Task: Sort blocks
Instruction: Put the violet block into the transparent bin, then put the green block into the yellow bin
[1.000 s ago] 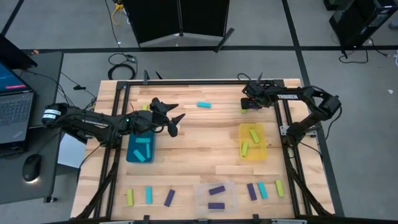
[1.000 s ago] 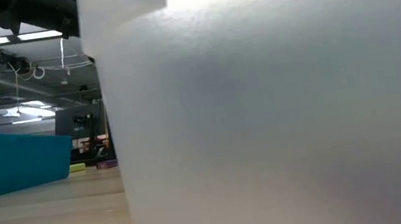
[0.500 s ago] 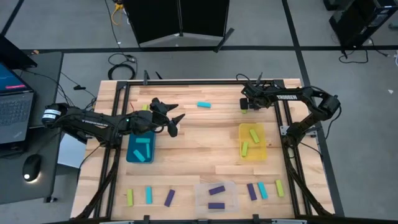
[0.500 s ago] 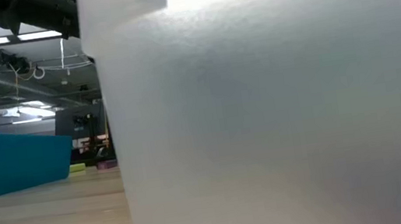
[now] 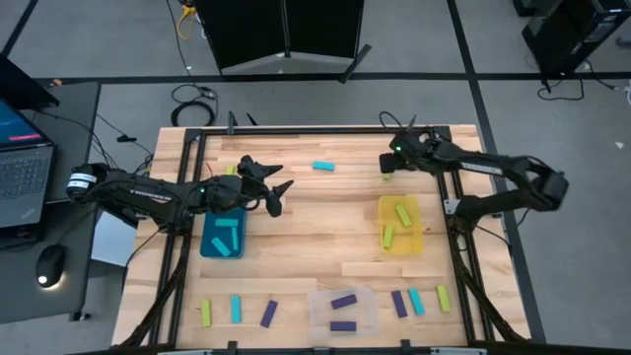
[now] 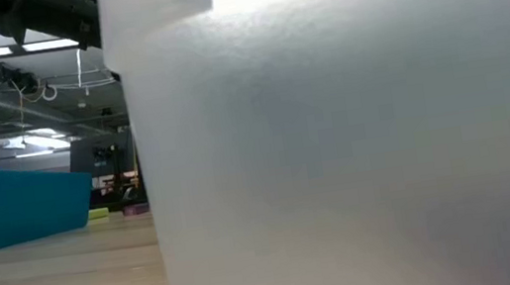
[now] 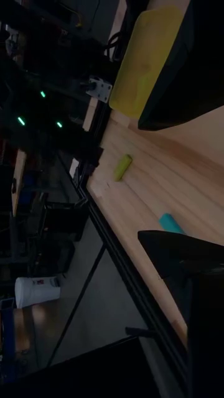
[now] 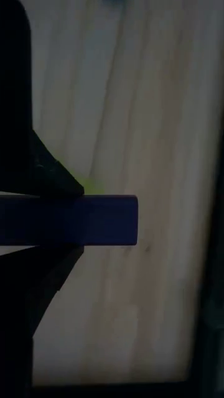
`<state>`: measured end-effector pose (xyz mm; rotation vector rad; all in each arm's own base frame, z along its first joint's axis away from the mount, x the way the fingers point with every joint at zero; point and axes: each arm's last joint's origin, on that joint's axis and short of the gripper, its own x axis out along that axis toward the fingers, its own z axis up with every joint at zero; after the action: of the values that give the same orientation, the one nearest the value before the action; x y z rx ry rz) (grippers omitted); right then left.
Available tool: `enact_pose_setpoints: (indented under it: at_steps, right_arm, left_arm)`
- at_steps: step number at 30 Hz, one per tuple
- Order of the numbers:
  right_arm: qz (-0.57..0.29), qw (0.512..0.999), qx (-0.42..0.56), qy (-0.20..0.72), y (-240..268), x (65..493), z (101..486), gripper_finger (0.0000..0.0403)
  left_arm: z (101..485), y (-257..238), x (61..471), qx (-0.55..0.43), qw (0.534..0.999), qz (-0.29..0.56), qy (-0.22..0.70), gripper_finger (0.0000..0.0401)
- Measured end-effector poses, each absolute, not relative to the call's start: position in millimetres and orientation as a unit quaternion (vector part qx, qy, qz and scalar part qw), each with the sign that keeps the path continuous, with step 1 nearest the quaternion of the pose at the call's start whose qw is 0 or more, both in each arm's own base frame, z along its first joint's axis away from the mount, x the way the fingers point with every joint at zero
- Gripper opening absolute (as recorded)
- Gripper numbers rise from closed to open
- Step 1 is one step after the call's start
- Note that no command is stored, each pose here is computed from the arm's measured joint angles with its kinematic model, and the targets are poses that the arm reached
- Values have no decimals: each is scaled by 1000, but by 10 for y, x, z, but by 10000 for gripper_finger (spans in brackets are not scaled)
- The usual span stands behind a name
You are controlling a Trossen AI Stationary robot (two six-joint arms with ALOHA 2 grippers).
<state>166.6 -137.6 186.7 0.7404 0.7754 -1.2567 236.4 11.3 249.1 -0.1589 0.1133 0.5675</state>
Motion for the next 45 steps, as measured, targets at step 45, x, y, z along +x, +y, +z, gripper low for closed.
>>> enact_pose_setpoints:
  at_steps: [45]
  right_arm:
    - [170, 926, 188, 281, 1811, 2610, 1890, 266]
  left_arm:
    - [2436, 33, 2371, -193, 953, 226, 65, 276]
